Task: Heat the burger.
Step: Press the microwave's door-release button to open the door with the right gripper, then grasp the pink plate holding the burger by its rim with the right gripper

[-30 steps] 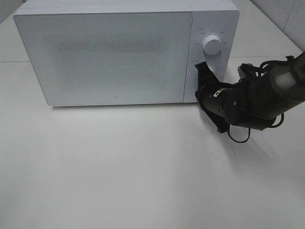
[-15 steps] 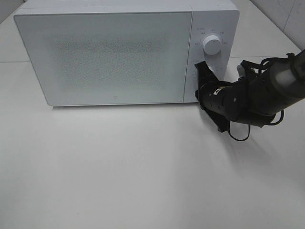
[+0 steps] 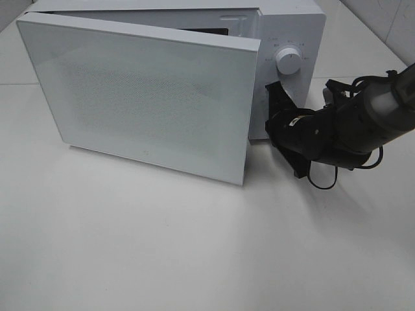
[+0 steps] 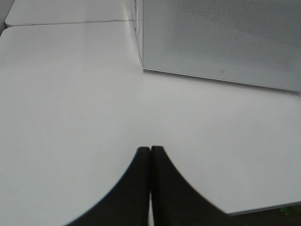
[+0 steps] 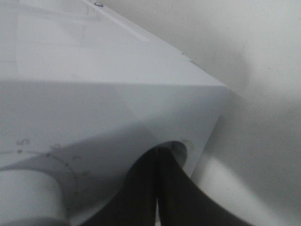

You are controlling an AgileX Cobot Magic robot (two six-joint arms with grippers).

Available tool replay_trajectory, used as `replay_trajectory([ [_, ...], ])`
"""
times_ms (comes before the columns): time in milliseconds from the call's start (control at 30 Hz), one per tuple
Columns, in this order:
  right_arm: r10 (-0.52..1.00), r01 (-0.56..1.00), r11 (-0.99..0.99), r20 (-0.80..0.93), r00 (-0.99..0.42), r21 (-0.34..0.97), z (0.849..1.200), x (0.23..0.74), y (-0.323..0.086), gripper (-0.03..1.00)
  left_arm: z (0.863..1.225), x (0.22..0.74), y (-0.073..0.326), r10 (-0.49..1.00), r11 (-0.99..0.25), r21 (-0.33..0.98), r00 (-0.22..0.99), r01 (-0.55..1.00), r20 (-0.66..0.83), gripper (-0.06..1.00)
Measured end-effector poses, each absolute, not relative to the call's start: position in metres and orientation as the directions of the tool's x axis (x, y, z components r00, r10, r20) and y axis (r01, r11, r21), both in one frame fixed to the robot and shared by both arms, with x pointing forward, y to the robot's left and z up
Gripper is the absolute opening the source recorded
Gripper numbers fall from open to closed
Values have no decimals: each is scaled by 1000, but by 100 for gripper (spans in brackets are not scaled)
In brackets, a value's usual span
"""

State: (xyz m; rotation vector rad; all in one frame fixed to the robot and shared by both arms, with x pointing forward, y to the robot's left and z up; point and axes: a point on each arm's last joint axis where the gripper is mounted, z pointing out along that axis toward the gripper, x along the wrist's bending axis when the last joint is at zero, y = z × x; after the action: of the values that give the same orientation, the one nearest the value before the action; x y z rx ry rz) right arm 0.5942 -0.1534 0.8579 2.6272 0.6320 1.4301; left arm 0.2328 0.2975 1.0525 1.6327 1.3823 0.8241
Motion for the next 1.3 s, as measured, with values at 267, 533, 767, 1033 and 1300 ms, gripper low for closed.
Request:
replay_trajectory([
  [267, 393, 316, -912, 784, 481, 263, 858, 594, -153, 0, 1052, 233, 298, 983, -57, 895, 182, 443, -27, 0],
  [533, 387, 330, -913, 767, 511, 240, 859, 595, -154, 0, 1052, 233, 298, 983, -57, 895, 182, 443, -27, 0],
  [767, 411, 342, -901, 773, 483, 265, 873, 578, -163, 0, 1052, 233, 298, 983, -57, 895, 182, 443, -27, 0],
  [1033, 419, 333, -900, 772, 478, 282, 881, 555, -175, 0, 1052, 233, 298, 983, -57, 895, 182, 443, -27, 0],
  [1300, 518, 402, -844, 735, 437, 356, 884, 532, -184, 1, 1052, 233, 298, 983, -57, 895, 182, 443, -27, 0],
])
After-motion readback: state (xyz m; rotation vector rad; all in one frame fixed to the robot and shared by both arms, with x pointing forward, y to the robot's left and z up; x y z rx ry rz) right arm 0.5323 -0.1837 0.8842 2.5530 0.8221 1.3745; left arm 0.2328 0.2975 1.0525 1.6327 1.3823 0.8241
